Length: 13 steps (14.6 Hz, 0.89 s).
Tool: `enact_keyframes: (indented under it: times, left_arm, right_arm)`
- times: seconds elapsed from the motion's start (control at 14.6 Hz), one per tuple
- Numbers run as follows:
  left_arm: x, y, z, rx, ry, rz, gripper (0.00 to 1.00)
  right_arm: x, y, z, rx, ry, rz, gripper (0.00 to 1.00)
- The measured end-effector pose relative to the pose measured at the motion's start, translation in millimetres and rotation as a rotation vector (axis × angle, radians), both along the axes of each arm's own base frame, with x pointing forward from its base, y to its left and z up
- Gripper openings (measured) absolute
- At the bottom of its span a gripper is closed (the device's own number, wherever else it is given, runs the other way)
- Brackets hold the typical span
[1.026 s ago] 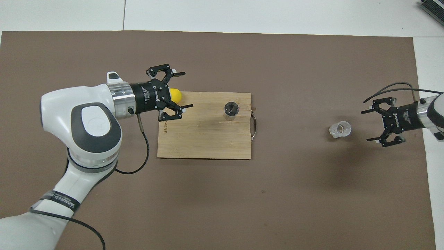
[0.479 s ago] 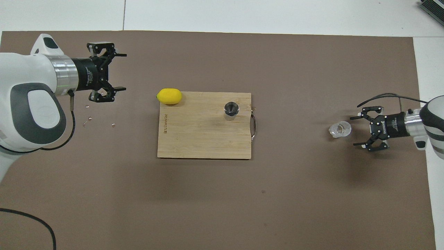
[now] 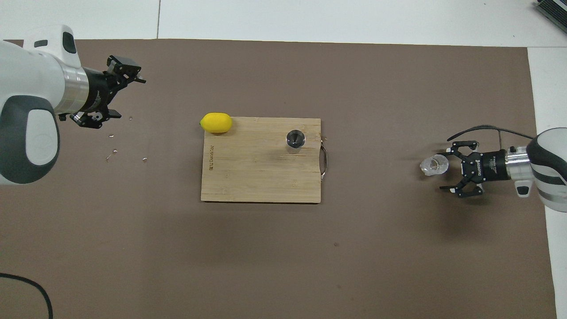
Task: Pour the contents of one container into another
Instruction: 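Withdraw the left gripper while the right gripper reaches the glass cup, then grasp the clear glass cup with the right gripper and lift it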
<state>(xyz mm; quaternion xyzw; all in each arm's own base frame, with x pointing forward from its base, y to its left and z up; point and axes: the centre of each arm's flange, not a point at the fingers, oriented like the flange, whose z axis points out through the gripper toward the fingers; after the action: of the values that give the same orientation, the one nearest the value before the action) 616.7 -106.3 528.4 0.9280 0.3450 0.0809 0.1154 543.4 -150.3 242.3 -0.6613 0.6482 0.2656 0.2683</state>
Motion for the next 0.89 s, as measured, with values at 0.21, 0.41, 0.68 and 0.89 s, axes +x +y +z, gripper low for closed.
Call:
enact_keyframes:
  times: [0.21,0.41,0.68,0.89]
  left_arm:
    - [-22,22,22,0.066,0.044,-0.277,1.0]
    - [-45,47,38,0.142,0.102,-0.499,1.0]
    - [-62,52,47,0.194,0.149,-0.705,1.0]
    - [-71,60,52,0.193,0.176,-0.726,1.0]
  right_arm:
    - [3.1,12,0,0.007,-0.002,0.013,1.0]
    - [4.8,18,1,0.008,-0.003,0.024,0.99]
    - [5.8,18,3,0.005,-0.008,0.024,0.81]
    - [7.8,16,8,-0.005,-0.022,0.019,0.51]
